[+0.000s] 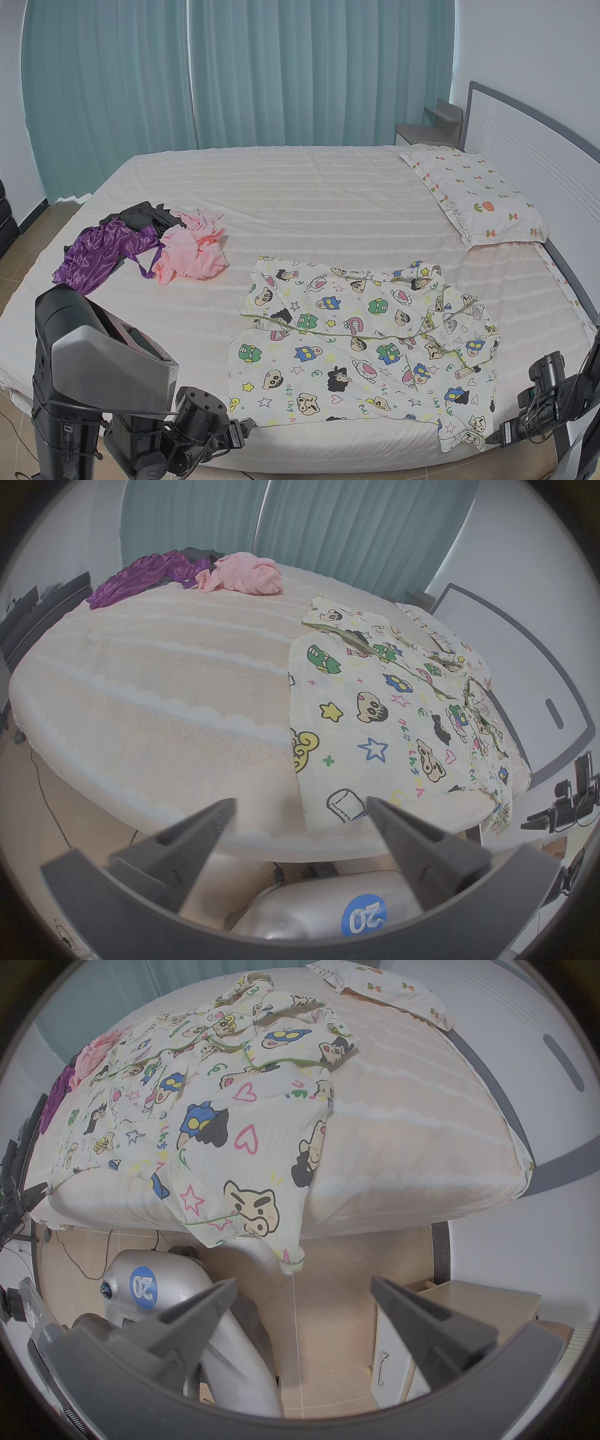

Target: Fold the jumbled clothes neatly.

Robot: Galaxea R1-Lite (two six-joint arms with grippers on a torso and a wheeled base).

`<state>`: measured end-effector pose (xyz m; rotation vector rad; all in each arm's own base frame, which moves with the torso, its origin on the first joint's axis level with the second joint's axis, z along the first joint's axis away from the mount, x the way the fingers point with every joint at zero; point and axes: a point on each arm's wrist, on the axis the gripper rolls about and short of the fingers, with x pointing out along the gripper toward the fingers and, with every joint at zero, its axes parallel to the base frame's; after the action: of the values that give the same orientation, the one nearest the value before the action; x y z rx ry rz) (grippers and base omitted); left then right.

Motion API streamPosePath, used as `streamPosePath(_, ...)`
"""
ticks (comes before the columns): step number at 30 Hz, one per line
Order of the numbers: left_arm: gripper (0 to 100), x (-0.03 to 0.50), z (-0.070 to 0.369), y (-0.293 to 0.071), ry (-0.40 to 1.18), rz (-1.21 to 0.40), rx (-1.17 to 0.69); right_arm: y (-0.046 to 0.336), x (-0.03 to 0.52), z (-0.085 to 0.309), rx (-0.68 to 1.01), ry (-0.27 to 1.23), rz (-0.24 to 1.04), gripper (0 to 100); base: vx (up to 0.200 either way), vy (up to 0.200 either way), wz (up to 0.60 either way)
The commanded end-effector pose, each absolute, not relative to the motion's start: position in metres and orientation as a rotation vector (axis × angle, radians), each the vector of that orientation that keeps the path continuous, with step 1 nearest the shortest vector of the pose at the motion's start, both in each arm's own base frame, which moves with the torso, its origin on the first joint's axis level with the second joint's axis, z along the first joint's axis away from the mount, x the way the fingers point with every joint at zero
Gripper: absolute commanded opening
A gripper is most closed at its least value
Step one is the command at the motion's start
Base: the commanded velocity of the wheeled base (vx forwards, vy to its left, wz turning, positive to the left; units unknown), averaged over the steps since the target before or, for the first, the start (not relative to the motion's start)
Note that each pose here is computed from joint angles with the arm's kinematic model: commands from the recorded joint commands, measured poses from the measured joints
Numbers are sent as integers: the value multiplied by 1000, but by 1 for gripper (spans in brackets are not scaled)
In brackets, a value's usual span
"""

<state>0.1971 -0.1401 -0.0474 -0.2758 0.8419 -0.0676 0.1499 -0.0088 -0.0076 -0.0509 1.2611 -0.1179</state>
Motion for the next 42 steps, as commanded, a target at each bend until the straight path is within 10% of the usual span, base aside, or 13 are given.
streamPosePath(1,100,201,-19,-131,742,-86,-357,-10,142,17,-35,1120,-127,100,0,0,0)
streamPosePath(12,100,211,59,-114,511,-228,-697,-6,185,86,74,735,-56,100,0,0,0)
streamPosePath(42,100,232,45,-112,560,-164,-872,1,206,79,287,805,43,100,60,-20,0)
